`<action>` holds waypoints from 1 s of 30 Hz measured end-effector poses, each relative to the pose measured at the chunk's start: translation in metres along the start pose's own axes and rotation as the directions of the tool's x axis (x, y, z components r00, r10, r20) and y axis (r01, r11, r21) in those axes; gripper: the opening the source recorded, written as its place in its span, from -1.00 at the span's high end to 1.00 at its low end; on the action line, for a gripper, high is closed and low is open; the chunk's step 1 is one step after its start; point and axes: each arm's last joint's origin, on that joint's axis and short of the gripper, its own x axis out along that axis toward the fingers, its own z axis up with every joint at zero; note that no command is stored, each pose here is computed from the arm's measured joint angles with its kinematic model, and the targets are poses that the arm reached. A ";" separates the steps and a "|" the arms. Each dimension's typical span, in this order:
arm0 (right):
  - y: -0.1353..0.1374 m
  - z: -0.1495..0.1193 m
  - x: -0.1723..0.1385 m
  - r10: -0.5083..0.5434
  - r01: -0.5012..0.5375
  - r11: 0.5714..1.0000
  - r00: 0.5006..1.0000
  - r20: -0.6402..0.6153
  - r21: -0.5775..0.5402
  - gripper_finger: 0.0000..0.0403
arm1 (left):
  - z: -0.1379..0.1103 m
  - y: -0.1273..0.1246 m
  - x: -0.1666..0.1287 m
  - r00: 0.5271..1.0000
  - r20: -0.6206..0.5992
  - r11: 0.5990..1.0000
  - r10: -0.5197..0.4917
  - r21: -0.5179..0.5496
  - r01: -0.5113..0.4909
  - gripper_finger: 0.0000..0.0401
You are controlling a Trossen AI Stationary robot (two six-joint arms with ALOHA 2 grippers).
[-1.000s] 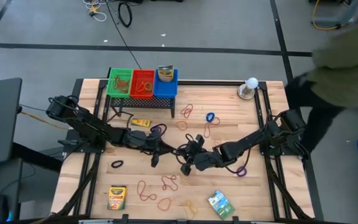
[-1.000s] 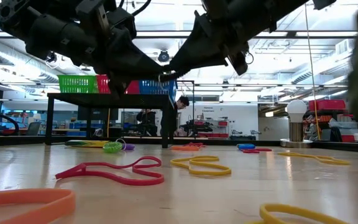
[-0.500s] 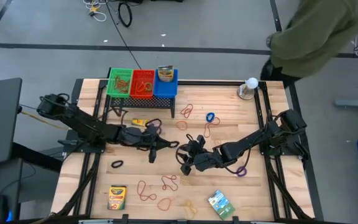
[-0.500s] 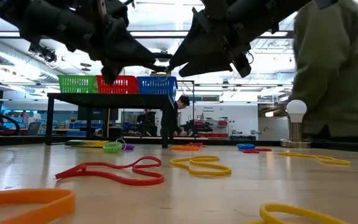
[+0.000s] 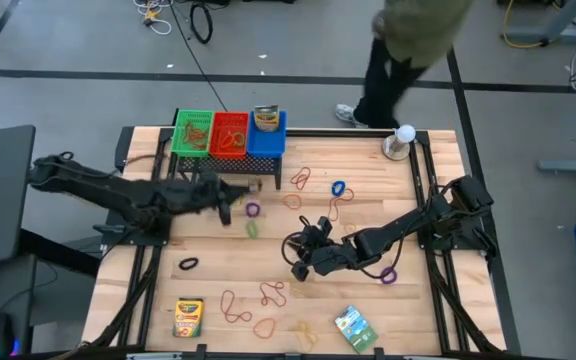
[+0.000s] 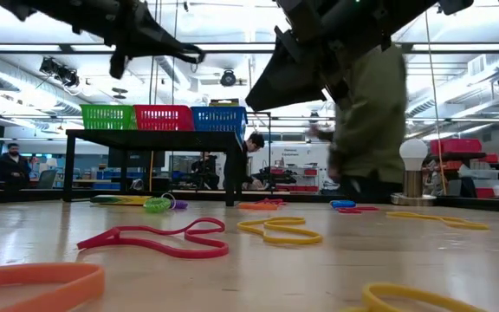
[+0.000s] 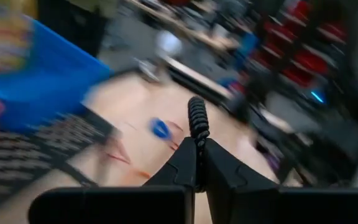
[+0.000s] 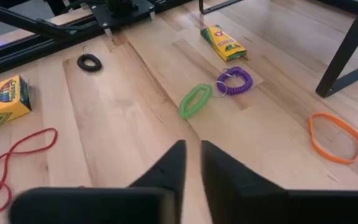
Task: Pick & Place Office Desk Supplies
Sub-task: Put the black spring rubber band into the red bin on the shelf
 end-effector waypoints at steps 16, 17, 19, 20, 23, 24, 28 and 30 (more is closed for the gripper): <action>-0.003 -0.004 0.001 0.007 -0.007 1.000 1.000 -0.027 0.004 0.98 | 0.085 0.082 0.002 0.886 -0.038 0.887 0.462 0.012 -0.462 0.93; -0.003 -0.004 0.001 0.007 -0.007 1.000 1.000 -0.027 0.005 0.98 | 0.087 0.087 0.006 0.885 -0.052 0.886 0.463 0.013 -0.463 0.93; -0.003 -0.004 0.001 0.007 -0.007 1.000 1.000 -0.027 0.006 0.97 | 0.091 0.099 0.014 0.882 -0.089 0.886 0.462 0.014 -0.463 0.92; -0.003 -0.004 0.001 0.007 -0.007 1.000 1.000 -0.027 0.007 0.96 | 0.092 0.105 0.019 0.881 -0.108 0.887 0.461 0.013 -0.462 0.92; -0.003 -0.004 0.001 0.007 -0.007 1.000 1.000 -0.027 0.009 0.93 | 0.092 0.120 0.032 0.866 -0.169 0.879 0.472 0.011 -0.477 0.90; -0.003 -0.004 0.001 0.007 -0.007 1.000 1.000 -0.027 0.009 0.93 | 0.092 0.124 0.036 0.860 -0.181 0.875 0.477 0.008 -0.484 0.88; -0.003 -0.004 0.001 0.007 -0.006 1.000 1.000 -0.027 0.015 0.93 | 0.092 0.134 0.048 0.853 -0.231 0.880 0.467 0.023 -0.475 0.72; -0.003 -0.005 0.001 0.007 -0.006 1.000 1.000 -0.027 0.015 0.93 | 0.094 0.134 0.049 0.858 -0.242 0.888 0.453 0.042 -0.457 0.62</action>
